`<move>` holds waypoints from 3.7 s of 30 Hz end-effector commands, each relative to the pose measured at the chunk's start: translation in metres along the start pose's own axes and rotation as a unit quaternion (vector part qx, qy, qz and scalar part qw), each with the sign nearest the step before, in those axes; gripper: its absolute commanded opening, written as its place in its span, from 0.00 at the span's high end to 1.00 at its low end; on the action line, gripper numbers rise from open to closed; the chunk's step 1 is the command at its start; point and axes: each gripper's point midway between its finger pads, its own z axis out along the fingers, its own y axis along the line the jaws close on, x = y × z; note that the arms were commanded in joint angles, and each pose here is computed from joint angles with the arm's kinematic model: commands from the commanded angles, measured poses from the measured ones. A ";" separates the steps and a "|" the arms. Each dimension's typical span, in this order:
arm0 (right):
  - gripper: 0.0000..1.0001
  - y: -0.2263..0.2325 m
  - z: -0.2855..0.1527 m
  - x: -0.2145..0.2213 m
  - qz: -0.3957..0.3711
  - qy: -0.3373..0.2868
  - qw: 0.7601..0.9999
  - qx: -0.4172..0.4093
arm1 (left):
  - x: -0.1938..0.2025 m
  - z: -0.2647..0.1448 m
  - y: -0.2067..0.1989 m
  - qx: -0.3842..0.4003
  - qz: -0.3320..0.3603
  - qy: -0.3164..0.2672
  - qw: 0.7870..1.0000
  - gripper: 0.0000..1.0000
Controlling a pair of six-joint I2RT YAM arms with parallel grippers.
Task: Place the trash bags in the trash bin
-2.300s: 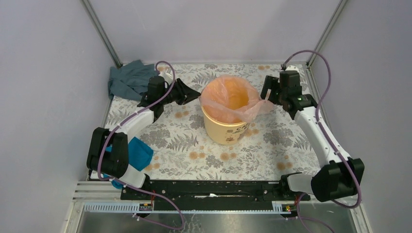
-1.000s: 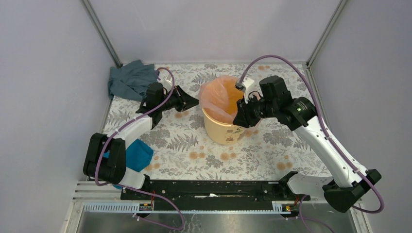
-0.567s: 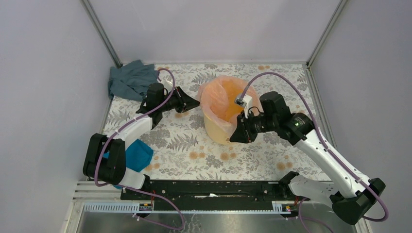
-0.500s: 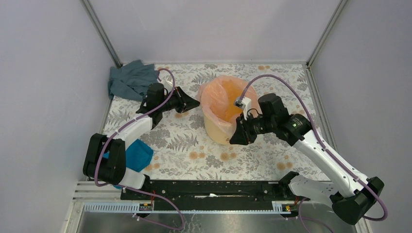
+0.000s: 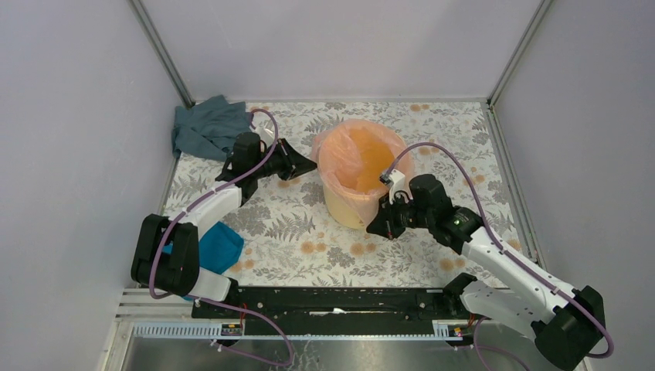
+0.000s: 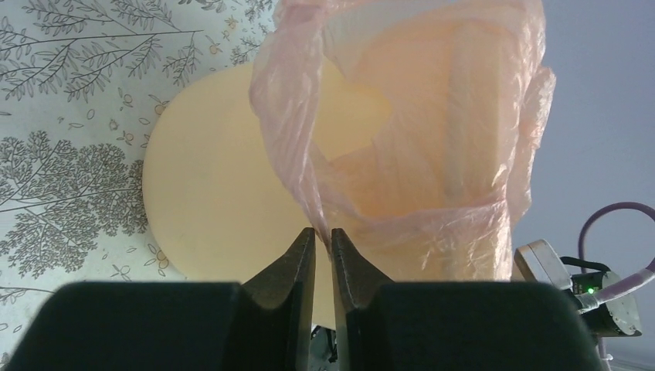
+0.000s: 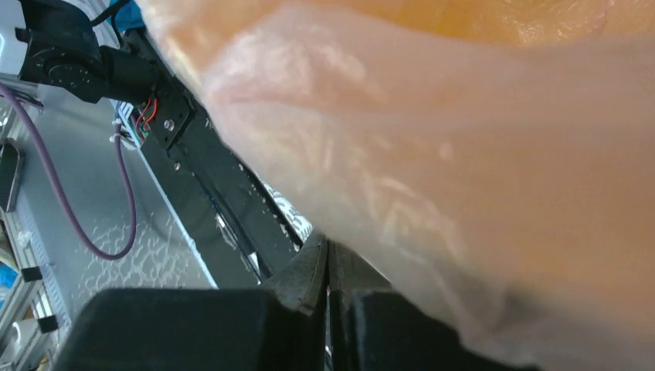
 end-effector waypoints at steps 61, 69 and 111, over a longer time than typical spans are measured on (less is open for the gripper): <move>0.97 -0.190 -0.042 -0.073 0.138 -0.168 0.896 0.386 | -0.017 0.062 0.058 -0.020 -0.060 -0.009 0.998 0.95; 0.76 -0.210 -0.035 -0.070 0.137 -0.126 0.890 0.416 | 0.018 0.031 0.075 -0.045 -0.055 -0.005 0.997 1.00; 0.21 -0.072 -0.022 -0.019 0.329 -0.180 0.923 0.089 | 0.022 0.009 0.036 -0.051 0.003 -0.015 0.999 0.99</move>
